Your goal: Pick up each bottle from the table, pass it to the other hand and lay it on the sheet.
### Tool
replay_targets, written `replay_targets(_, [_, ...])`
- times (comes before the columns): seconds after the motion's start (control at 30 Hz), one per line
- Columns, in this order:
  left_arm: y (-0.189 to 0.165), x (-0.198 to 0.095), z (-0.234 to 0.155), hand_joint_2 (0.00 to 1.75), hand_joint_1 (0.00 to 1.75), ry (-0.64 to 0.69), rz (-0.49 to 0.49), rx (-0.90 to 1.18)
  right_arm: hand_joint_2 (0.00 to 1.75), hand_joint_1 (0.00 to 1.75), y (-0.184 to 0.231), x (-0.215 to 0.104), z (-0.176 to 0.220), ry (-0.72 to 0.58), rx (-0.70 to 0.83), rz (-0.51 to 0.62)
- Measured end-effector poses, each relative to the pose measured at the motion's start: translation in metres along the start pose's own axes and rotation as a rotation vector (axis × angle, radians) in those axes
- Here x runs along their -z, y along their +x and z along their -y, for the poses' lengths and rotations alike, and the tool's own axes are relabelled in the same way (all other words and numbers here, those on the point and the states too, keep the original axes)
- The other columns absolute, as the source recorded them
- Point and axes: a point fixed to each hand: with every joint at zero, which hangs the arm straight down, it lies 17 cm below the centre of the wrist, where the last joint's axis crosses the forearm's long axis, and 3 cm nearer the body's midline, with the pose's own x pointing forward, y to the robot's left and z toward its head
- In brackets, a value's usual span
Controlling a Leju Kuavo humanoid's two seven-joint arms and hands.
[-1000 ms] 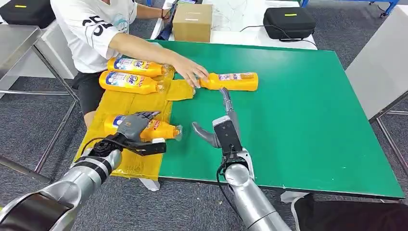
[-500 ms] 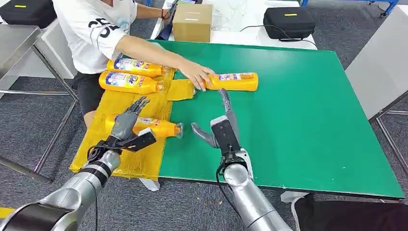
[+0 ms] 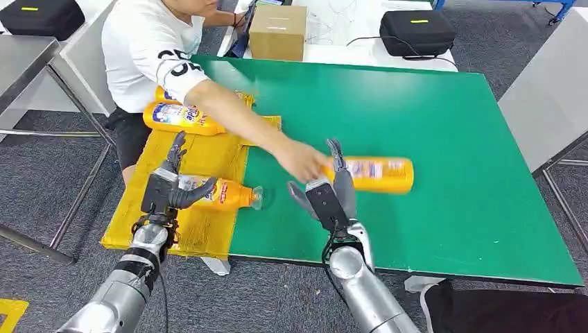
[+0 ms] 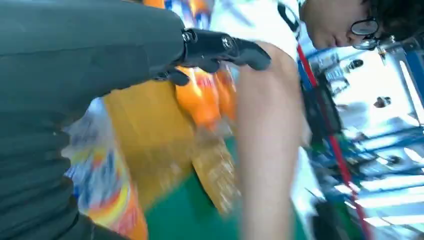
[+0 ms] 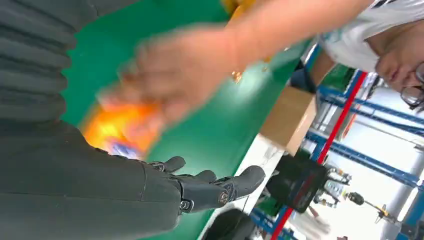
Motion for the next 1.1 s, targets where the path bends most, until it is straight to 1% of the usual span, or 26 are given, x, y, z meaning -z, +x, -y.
replay_targets(0.13, [0.009, -0.009, 0.026, 1.75, 0.00, -0.044, -0.018, -0.183, 1.75, 0.00, -0.010, -0.013, 0.008, -0.005, -0.083, -0.014])
replay_targets(0.23, [0.014, -0.012, 0.037, 1.75, 0.00, -0.045, -0.032, -0.278, 1.75, 0.00, -0.018, -0.020, 0.014, -0.010, -0.137, -0.027])
replay_targets(0.47, [0.022, -0.013, 0.044, 1.75, 0.00, -0.032, -0.025, -0.323, 1.75, 0.00, -0.025, -0.028, 0.022, -0.015, -0.168, -0.038])
replay_targets(0.53, [0.023, -0.013, 0.044, 1.75, 0.00, -0.024, -0.026, -0.336, 1.75, 0.00, -0.030, -0.029, 0.024, -0.012, -0.212, -0.053])
replay_targets(0.7, [0.024, -0.017, 0.047, 1.75, 0.00, -0.030, -0.039, -0.373, 1.75, 0.00, -0.067, -0.044, 0.034, 0.022, -0.338, -0.152])
replay_targets(0.87, [0.024, -0.018, 0.048, 1.75, 0.00, -0.037, -0.045, -0.393, 1.75, 0.00, -0.109, -0.065, 0.044, 0.089, -0.460, -0.251])
replay_targets(1.1, [0.023, -0.019, 0.047, 1.75, 0.00, -0.036, -0.049, -0.412, 1.75, 0.00, -0.149, -0.088, 0.060, 0.164, -0.593, -0.333])
